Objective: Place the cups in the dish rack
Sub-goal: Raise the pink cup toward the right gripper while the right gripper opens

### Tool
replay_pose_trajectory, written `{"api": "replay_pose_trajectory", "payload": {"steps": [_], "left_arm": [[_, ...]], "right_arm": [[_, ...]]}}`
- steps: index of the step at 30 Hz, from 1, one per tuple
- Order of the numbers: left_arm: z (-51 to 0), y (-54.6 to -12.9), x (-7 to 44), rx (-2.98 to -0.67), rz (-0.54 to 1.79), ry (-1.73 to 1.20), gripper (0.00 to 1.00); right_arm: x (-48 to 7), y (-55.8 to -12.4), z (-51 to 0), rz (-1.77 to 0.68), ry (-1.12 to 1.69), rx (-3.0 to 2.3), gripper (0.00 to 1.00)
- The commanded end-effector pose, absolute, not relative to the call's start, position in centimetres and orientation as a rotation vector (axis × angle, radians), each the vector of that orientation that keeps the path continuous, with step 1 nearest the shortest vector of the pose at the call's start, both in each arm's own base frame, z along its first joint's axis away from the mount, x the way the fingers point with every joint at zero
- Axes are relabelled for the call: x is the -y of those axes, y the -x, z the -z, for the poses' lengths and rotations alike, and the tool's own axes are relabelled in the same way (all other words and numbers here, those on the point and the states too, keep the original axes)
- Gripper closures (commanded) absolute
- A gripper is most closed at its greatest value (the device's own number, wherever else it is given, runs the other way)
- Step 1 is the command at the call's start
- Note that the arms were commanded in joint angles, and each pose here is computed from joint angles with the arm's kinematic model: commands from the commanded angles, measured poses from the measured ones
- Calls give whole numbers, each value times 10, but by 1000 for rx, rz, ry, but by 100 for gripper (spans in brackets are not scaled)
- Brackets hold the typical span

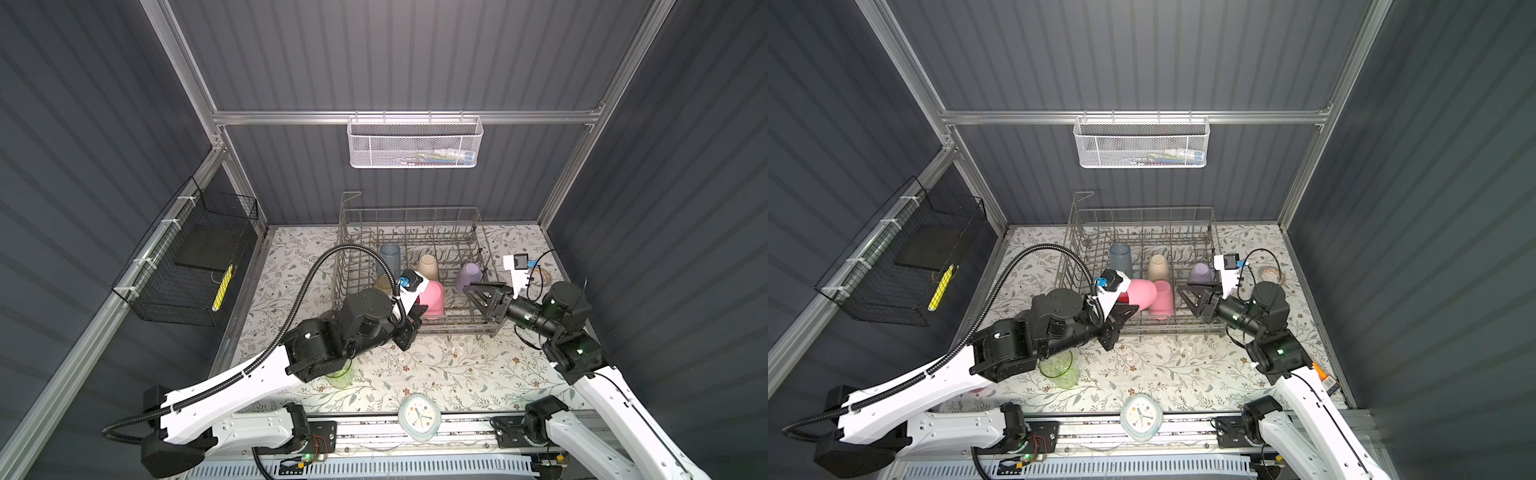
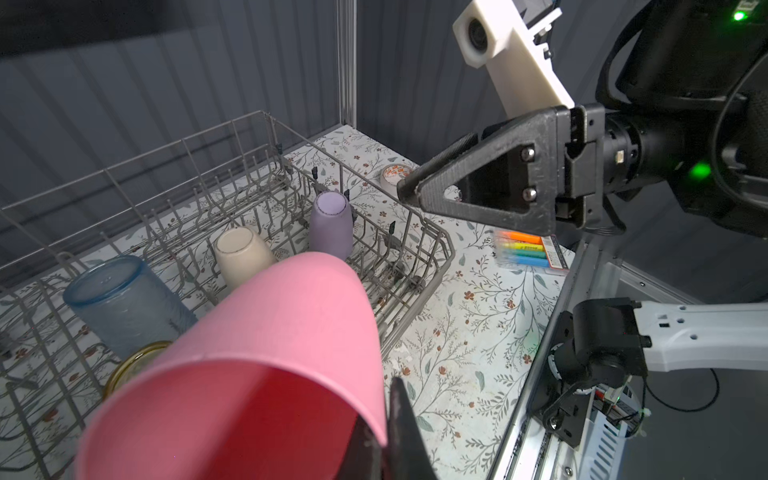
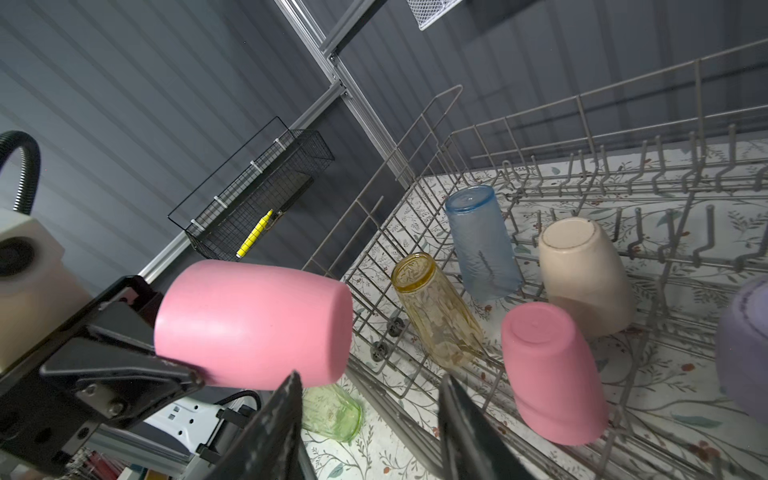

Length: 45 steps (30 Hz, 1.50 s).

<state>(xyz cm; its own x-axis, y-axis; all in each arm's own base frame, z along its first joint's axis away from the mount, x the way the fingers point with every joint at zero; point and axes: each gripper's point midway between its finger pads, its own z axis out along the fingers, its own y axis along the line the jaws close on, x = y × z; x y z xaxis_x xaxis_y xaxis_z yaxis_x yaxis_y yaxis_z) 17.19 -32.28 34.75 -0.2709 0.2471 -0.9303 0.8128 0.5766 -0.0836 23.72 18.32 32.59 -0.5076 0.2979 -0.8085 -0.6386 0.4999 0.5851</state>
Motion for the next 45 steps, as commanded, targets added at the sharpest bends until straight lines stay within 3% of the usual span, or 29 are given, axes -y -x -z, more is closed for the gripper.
{"api": "replay_pose_trajectory", "payload": {"steps": [1,9,20,33,45], "left_arm": [[-391,-174,330,-1674,786,-852,99],[-390,-215,329,-1665,969,-790,99],[-386,-252,346,-1599,1361,-809,99],[-383,-245,356,-1525,1587,-877,100],[-376,-246,363,-1522,1641,-911,100]], "right_arm": [[-183,-232,-339,-1225,294,-1695,45],[-177,-239,-346,-1337,253,-1643,42],[-166,-260,-351,-1638,171,-1550,21],[-170,-275,-339,-1730,143,-1565,16],[-188,-270,-338,-1743,220,-1621,16]]}}
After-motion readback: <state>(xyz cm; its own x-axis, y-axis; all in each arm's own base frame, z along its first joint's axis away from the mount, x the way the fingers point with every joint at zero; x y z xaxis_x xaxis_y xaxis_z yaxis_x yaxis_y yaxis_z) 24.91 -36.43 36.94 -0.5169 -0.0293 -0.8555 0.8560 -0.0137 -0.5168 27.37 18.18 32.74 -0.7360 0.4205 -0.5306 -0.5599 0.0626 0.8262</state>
